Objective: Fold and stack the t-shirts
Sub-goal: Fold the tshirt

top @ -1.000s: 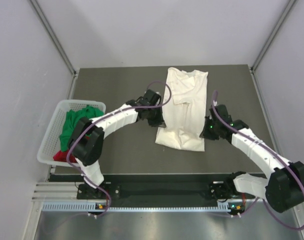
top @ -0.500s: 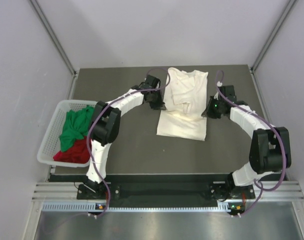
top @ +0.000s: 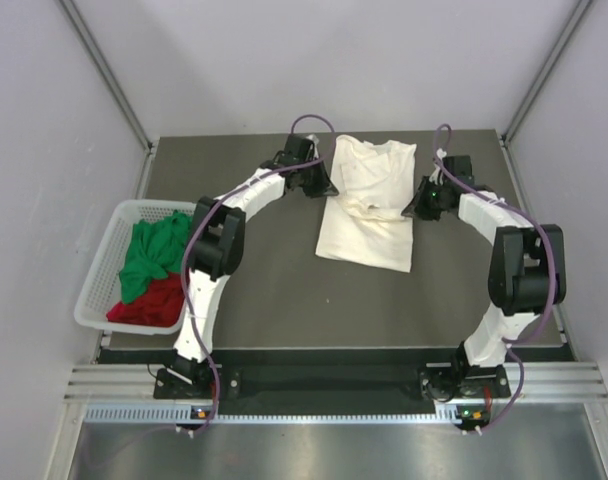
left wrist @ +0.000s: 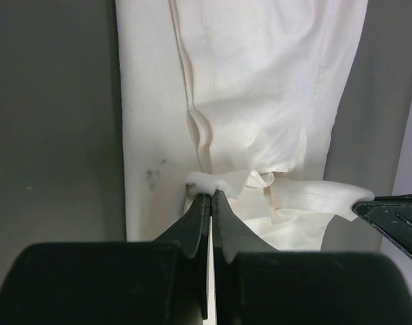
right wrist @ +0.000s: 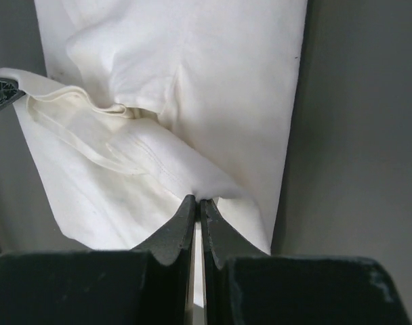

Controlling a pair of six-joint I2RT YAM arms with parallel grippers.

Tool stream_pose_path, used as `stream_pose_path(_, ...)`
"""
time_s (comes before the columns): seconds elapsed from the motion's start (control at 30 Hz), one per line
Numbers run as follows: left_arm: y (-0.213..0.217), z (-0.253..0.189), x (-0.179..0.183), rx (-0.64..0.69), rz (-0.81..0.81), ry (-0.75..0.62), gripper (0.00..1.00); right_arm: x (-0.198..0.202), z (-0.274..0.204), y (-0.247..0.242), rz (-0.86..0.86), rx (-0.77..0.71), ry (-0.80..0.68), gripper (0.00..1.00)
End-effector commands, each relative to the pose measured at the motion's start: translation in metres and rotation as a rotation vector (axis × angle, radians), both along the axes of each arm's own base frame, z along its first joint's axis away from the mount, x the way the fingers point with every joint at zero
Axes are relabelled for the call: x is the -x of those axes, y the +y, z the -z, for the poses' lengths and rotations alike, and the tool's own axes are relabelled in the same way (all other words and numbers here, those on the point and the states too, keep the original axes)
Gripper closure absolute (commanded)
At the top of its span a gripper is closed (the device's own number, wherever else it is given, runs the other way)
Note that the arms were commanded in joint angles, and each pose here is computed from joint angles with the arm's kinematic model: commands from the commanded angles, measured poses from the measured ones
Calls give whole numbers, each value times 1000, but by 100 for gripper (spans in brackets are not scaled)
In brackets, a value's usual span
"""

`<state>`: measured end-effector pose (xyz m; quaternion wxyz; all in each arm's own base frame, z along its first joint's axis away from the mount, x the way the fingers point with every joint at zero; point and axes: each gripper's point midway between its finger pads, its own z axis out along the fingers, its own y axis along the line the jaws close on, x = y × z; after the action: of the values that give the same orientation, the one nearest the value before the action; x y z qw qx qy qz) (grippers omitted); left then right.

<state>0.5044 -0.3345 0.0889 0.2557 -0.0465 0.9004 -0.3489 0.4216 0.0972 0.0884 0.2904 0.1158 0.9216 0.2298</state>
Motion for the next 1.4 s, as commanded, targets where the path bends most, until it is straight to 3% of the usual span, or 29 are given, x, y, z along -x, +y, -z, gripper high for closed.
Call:
stream_pose_path(0.0, -10, -13, -20, 67, 27, -68, 100, -25, -21, -10, 14, -16, -89, 100)
stream_pose_path(0.33, -1, 3, -38, 79, -20, -57, 100, -43, -6, -26, 30, -37, -76, 100)
stream_pose_path(0.47, -3, -3, -41, 117, 5, -75, 99, -53, -1, -26, 24, -54, -73, 94)
stream_pose_path(0.53, -5, -11, -41, 139, 22, -88, 83, -58, -6, -30, 47, -61, -78, 82)
stream_pose_path(0.57, -6, -19, -40, 153, 32, -98, 77, -59, -10, -34, 66, -50, -87, 65)
stream_pose_path(0.6, -4, -23, -41, 155, 30, -105, 74, -57, -12, -38, 83, -42, -79, 59)
stream_pose_path(0.63, -1, -28, -42, 156, 30, -111, 65, -56, -16, -39, 93, -31, -82, 58)
stream_pose_path(0.7, 7, -42, -41, 140, 24, -131, 58, -51, -27, -43, 107, -6, -94, 55)
stream_pose_path(0.8, 16, -57, -37, 98, 1, -192, 57, -38, -39, -44, 114, 23, -112, 60)
stream_pose_path(0.83, 18, -50, -30, 85, 3, -180, 57, -35, -40, -41, 110, 27, -111, 65)
stream_pose_path(0.87, 19, -57, -26, 79, 13, -203, 59, -29, -41, -40, 104, 34, -108, 76)
stream_pose_path(0.97, 12, -48, -12, 42, 41, -205, 66, -16, -40, -21, 58, 26, -103, 89)
stream_pose_path(1.1, 3, -31, 2, 21, 68, -177, 79, -5, -29, 2, 13, 23, -93, 93)
stream_pose_path(1.37, -10, 0, 11, -7, 95, -138, 85, -1, 10, 12, -3, 24, -30, 93)
